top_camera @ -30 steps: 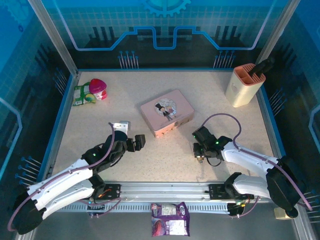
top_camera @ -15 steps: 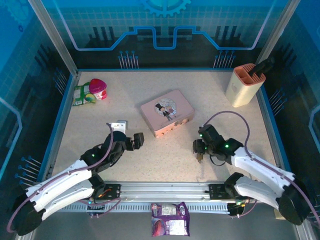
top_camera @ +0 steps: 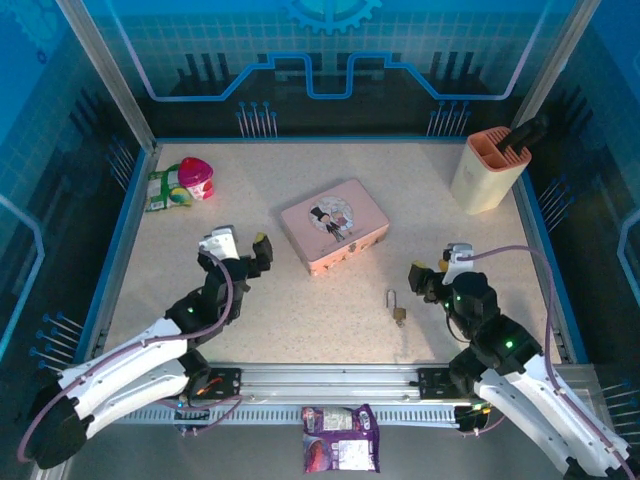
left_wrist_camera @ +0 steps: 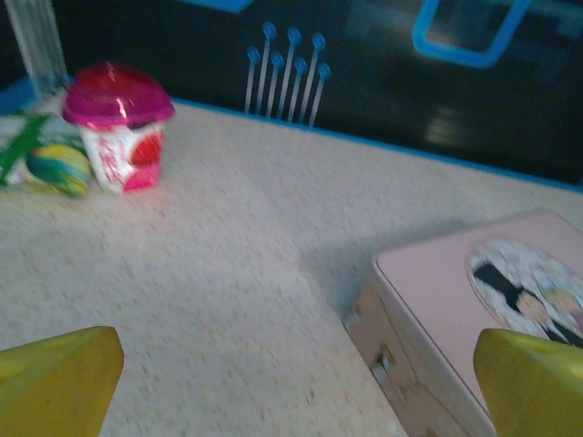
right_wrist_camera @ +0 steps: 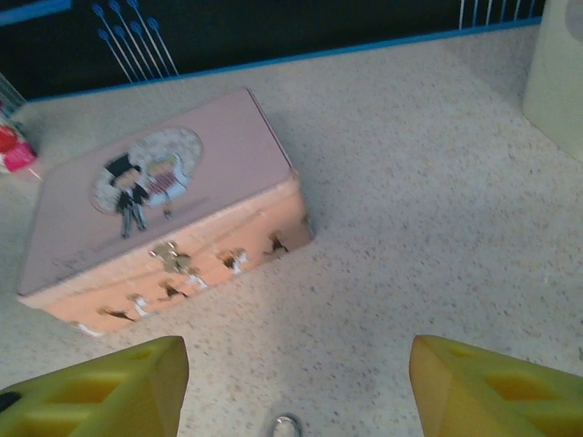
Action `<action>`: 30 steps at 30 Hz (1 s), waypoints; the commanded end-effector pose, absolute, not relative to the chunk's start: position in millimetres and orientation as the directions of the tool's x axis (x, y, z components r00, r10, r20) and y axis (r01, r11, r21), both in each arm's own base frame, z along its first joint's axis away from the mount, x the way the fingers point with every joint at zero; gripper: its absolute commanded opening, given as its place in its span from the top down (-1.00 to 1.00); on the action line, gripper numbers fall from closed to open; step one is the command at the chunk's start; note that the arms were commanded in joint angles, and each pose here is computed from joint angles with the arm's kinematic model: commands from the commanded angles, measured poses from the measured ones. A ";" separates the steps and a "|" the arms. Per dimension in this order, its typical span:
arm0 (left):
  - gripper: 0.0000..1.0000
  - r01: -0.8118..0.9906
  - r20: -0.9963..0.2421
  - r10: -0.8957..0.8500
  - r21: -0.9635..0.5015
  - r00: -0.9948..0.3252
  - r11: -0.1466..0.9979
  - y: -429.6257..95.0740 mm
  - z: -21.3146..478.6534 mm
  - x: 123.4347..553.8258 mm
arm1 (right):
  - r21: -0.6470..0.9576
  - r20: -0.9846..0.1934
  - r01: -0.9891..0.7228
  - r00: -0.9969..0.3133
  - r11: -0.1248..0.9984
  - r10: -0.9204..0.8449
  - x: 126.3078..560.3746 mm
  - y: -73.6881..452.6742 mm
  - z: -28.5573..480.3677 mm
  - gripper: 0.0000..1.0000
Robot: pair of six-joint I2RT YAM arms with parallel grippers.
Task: Unlock a padlock with a key
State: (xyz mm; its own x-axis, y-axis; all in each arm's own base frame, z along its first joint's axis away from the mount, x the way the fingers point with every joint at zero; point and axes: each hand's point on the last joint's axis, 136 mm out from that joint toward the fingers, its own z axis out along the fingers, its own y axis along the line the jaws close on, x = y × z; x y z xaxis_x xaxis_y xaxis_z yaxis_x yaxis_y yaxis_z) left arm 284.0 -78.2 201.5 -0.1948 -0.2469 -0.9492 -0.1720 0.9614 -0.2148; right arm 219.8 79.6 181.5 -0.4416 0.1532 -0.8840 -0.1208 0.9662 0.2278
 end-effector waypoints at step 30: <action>-0.98 -0.214 -0.989 0.117 0.135 -0.094 0.967 -15.9 130.2 362.6 | -0.262 -0.962 0.029 -0.087 0.965 -0.258 293.2 35.3 175.2 -0.99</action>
